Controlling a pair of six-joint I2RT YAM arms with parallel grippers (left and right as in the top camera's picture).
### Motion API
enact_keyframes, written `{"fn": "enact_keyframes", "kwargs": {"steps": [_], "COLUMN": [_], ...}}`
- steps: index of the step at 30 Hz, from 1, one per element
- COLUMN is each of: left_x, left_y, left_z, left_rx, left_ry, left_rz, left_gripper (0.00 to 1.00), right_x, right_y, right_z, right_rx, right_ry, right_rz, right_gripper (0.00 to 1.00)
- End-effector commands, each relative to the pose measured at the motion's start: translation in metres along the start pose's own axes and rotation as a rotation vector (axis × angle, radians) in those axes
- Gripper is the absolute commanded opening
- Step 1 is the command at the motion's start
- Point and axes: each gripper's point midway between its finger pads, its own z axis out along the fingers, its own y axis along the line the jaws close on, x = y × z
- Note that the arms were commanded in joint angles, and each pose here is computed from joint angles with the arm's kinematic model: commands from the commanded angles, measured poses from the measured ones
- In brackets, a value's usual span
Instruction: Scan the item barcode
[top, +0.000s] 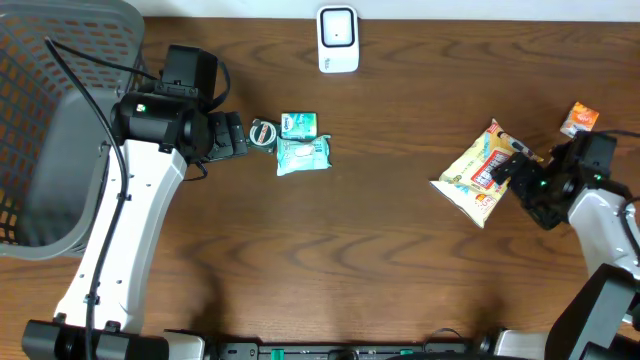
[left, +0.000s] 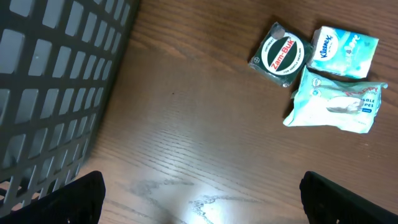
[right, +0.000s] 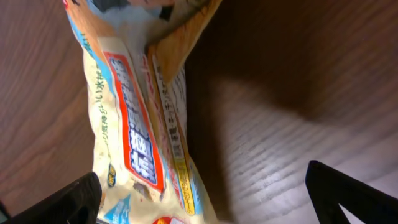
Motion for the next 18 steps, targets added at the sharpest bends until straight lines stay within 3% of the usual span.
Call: {"fn": "enact_keyframes", "kwargs": {"steps": [1, 7, 18], "left_x": [-0.001, -0.001, -0.001], "left_y": [0.004, 0.004, 0.004], "left_z": [0.000, 0.000, 0.000], "left_rx": [-0.016, -0.016, -0.016], "left_ry": [-0.005, -0.005, -0.005], "left_rz": [-0.007, -0.007, -0.007], "left_gripper": [0.99, 0.99, 0.99], "right_x": [0.009, 0.016, 0.014], "right_y": [0.002, 0.005, 0.019], "right_z": [0.012, 0.025, 0.030], "right_rx": [-0.032, -0.057, -0.034], "right_ry": [-0.002, -0.031, -0.087], "right_rz": [0.018, 0.015, -0.039], "right_gripper": [0.95, 0.84, 0.84]}}
